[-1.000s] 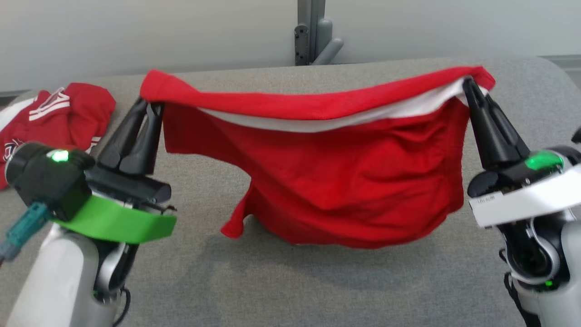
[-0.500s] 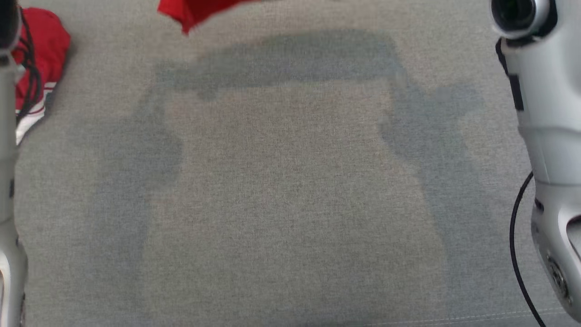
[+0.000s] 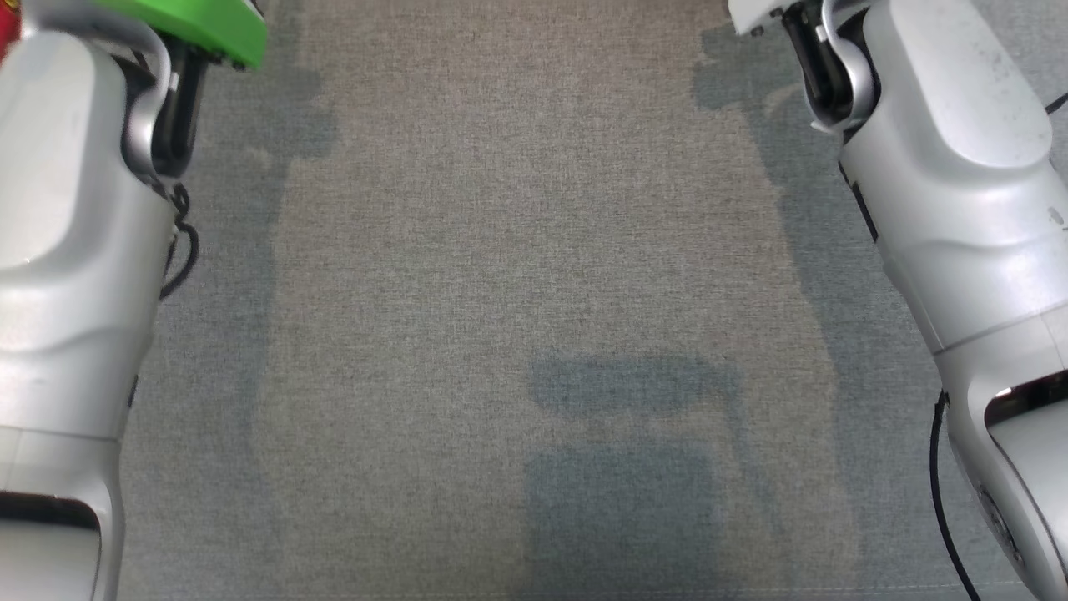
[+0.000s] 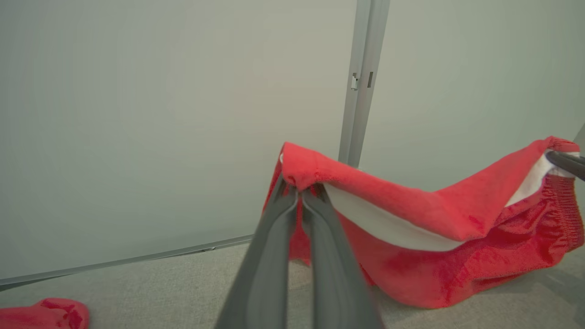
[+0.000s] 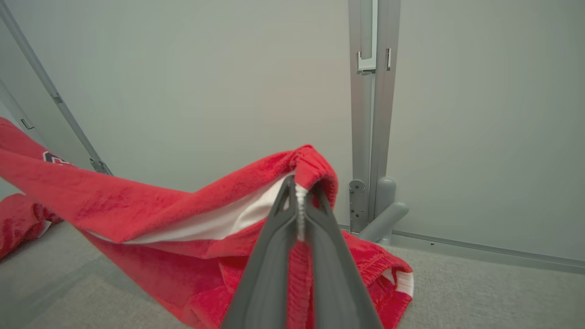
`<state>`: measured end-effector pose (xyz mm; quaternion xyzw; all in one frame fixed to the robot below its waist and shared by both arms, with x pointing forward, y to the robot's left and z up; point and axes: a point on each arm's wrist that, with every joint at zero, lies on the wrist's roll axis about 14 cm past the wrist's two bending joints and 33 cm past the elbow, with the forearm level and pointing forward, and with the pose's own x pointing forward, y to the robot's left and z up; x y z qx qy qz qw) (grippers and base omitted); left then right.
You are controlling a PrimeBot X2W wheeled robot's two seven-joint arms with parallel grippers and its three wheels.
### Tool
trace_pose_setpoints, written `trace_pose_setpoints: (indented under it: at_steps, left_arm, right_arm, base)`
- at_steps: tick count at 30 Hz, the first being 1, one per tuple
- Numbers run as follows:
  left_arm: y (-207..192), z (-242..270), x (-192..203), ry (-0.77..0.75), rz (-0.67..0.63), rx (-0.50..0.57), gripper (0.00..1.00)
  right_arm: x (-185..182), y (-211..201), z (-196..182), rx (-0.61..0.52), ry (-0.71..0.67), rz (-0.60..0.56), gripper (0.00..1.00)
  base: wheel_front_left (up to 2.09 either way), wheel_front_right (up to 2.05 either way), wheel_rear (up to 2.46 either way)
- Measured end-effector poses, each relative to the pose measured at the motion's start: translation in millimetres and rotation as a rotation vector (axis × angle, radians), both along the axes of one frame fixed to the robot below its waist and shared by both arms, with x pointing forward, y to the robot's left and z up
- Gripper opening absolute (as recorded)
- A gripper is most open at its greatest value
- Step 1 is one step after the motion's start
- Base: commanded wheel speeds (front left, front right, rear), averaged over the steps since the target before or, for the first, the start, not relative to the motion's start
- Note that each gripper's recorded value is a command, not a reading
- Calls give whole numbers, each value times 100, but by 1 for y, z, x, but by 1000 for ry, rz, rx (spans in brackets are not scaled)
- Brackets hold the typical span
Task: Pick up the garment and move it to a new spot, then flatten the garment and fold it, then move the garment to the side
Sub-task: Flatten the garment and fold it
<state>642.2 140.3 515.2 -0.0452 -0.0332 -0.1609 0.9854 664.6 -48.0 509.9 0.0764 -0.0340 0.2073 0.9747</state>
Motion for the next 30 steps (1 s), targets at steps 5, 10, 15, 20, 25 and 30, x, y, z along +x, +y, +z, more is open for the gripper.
trace_pose_setpoints:
  at_steps: [5, 10, 15, 20, 25, 30]
  left_arm:
    - [0, -63, -30, 135, -19, -53, 0]
    - [15, -74, -64, 169, 0, -113, 0]
    - [30, -68, -94, 153, 52, -174, 0]
    - [22, -71, -130, 173, 75, -243, 0]
    - [21, -65, -163, 179, 119, -323, 0]
    - [27, -62, -201, 187, 171, -347, 0]
  right_arm:
    - [-15, 2, -42, 56, 70, 29, 0]
    - [-39, -16, -41, 125, 62, 17, 0]
    - [-70, -29, -35, 170, 47, 5, 0]
    - [-107, -30, -38, 192, 61, 7, 0]
    - [-146, -32, -43, 224, 102, -12, 0]
    - [-184, -43, -46, 218, 133, -47, 0]
  base:
    - [0, 0, 0]
    - [0, 0, 0]
    - [0, 0, 0]
    - [0, 0, 0]
    - [0, 0, 0]
    - [0, 0, 0]
